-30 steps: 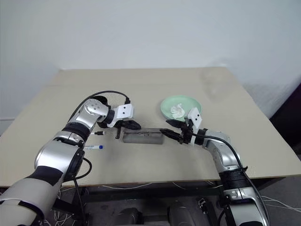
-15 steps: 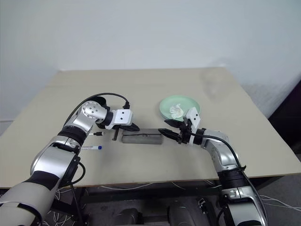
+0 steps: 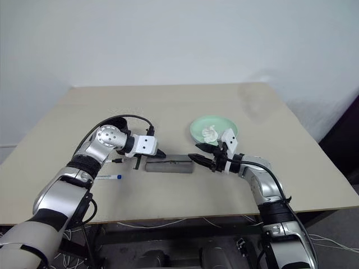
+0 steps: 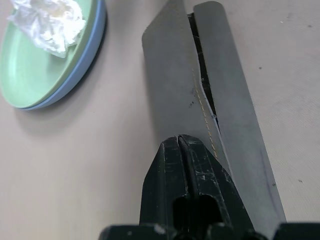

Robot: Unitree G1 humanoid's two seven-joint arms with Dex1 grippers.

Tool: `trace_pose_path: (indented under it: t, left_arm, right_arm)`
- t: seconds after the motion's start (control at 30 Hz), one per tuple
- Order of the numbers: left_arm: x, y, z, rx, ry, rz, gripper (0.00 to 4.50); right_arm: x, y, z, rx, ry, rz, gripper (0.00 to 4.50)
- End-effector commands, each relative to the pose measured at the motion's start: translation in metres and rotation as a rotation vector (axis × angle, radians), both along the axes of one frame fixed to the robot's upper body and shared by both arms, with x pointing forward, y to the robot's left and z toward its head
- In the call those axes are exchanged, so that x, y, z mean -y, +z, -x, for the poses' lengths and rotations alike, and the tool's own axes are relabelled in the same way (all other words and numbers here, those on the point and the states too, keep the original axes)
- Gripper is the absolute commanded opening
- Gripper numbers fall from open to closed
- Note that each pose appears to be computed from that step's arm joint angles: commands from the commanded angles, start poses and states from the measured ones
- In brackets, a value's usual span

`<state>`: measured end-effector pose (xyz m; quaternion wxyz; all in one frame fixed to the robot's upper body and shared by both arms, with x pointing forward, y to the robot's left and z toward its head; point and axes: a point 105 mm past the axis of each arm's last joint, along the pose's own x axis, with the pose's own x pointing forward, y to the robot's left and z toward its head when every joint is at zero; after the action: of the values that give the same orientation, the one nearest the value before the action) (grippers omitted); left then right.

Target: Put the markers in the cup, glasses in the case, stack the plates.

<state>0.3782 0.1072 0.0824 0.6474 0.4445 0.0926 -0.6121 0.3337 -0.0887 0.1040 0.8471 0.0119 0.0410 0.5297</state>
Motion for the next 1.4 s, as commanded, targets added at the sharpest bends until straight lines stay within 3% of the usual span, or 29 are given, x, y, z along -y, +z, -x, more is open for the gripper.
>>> trace_pose_path:
  t: [0.03,0.2,0.33,0.6,0.73,0.87,1.0,1.13,1.33,1.4]
  left_arm:
    - [0.004,0.017,-0.018,0.066,0.084,0.052,0.03]
    - [0.008,0.048,-0.036,0.149,0.171,0.163,0.03]
    - [0.008,0.053,-0.038,0.146,0.177,0.181,0.03]
    - [0.012,0.028,-0.009,-0.016,0.026,0.16,0.03]
    - [0.008,0.032,-0.005,-0.06,0.029,0.219,0.03]
    - [-0.016,0.035,0.009,-0.16,0.025,0.239,0.03]
    - [-0.058,0.033,0.024,-0.244,0.074,0.138,0.03]
    - [-0.1,0.031,0.039,-0.33,0.15,0.026,0.88]
    - [-0.133,0.036,0.044,-0.328,0.205,-0.117,2.96]
    - [-0.141,0.034,0.045,-0.335,0.211,-0.184,2.96]
  right_arm:
    - [-0.003,0.018,-0.004,0.067,0.013,-0.013,2.75]
    - [-0.003,0.018,-0.004,0.069,0.012,-0.01,2.75]
    - [-0.002,0.018,-0.004,0.071,0.011,-0.007,2.75]
    - [-0.002,0.018,-0.005,0.076,0.009,-0.006,2.75]
    - [-0.002,0.019,-0.005,0.079,0.007,-0.008,2.75]
    - [-0.002,0.02,-0.005,0.082,0.006,-0.007,2.75]
    - [0.0,0.019,-0.005,0.08,0.005,0.001,2.75]
    - [0.0,0.017,-0.005,0.074,0.009,0.008,2.75]
    - [-0.003,0.018,-0.008,0.073,0.018,0.009,2.75]
    - [-0.004,0.018,-0.009,0.074,0.021,0.01,2.75]
